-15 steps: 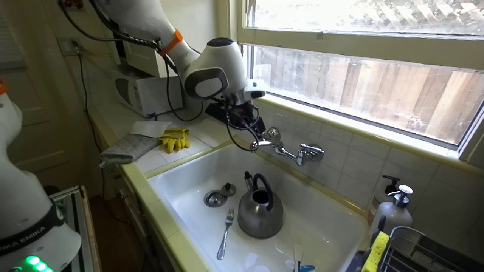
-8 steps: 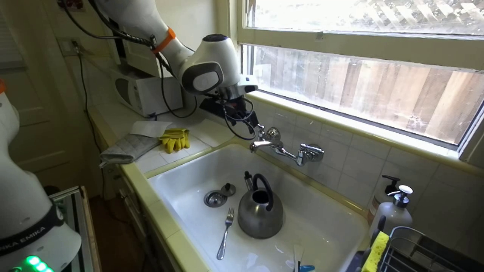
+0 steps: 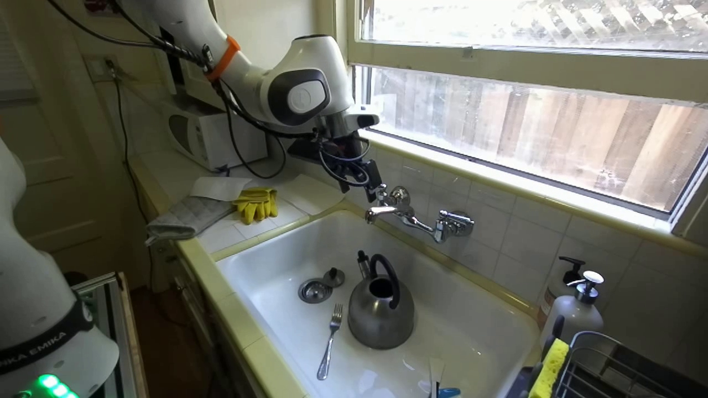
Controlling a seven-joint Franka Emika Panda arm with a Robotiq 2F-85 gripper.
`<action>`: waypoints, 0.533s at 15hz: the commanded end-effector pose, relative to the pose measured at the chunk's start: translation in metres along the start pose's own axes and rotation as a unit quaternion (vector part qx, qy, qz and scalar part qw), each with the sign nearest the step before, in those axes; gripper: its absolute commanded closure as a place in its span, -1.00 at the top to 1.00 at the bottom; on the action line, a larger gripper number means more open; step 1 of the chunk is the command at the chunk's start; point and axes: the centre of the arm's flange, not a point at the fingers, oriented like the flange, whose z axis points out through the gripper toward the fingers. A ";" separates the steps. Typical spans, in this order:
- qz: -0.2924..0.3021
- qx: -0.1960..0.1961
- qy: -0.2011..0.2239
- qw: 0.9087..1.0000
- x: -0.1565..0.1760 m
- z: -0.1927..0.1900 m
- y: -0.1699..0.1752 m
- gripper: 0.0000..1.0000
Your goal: Move the faucet head to the left and pour the contents of the kettle into the sink
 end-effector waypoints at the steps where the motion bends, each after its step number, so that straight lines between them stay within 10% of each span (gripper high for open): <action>1: 0.003 -0.004 -0.026 1.000 -0.009 0.013 -0.004 1.00; 8: -0.008 0.001 -0.004 1.000 -0.014 0.041 -0.006 1.00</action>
